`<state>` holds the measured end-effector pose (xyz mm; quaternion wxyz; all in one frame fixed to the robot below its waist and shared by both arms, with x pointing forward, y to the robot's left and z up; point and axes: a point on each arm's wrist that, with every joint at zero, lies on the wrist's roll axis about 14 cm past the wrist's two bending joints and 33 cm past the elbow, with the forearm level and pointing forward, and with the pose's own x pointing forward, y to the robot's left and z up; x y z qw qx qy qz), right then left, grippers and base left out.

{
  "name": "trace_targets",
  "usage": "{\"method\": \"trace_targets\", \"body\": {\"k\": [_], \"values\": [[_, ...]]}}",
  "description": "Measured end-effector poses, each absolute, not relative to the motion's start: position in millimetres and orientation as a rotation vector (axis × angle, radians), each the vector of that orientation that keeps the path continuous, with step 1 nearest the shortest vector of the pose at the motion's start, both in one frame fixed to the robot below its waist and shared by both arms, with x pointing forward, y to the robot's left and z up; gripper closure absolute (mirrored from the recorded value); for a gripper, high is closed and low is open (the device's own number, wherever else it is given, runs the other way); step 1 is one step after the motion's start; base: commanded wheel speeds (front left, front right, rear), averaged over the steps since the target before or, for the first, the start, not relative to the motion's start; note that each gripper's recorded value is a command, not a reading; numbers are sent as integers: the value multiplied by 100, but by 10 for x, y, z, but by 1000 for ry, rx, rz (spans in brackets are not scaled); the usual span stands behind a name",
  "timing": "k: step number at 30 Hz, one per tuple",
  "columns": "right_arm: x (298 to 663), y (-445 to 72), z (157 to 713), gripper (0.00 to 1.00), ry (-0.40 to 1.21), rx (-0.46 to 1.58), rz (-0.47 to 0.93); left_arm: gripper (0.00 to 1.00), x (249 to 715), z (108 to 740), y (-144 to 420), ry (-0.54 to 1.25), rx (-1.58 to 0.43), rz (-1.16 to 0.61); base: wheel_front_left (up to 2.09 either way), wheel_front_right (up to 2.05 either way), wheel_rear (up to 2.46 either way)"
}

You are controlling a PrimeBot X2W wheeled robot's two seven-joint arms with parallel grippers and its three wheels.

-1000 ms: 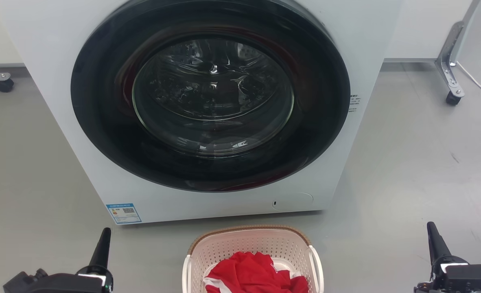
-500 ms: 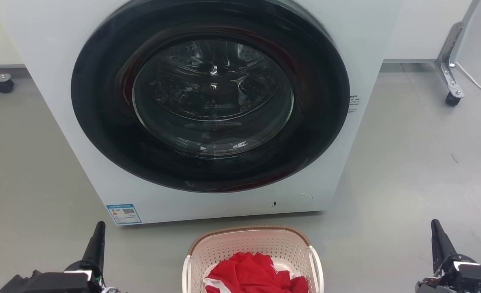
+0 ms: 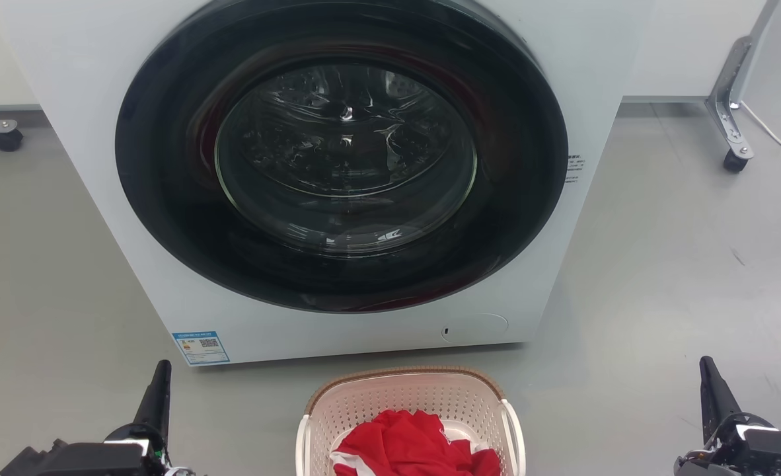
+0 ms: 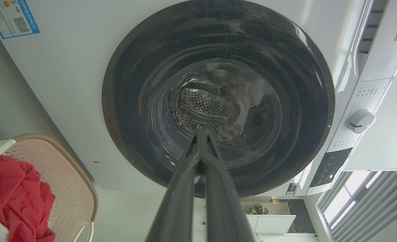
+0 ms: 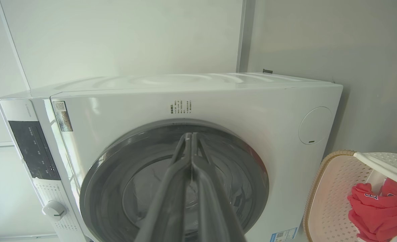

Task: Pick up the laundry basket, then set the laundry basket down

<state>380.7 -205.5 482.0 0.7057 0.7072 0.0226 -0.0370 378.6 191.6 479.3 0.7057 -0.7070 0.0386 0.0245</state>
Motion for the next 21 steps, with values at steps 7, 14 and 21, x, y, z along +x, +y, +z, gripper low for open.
{"method": "trace_targets", "body": {"k": [7,14,21], "values": [[3807,-2054,4820,100,50,1572,-82,100,3786,4793,1916,86,-1572,54,0,0,0],[3807,-2054,4822,100,50,1572,-82,100,3786,4793,1916,86,-1572,54,0,0,0],[3807,-2054,4822,100,49,1572,-82,100,3786,4792,1916,86,-1572,55,0,0,0]]}}
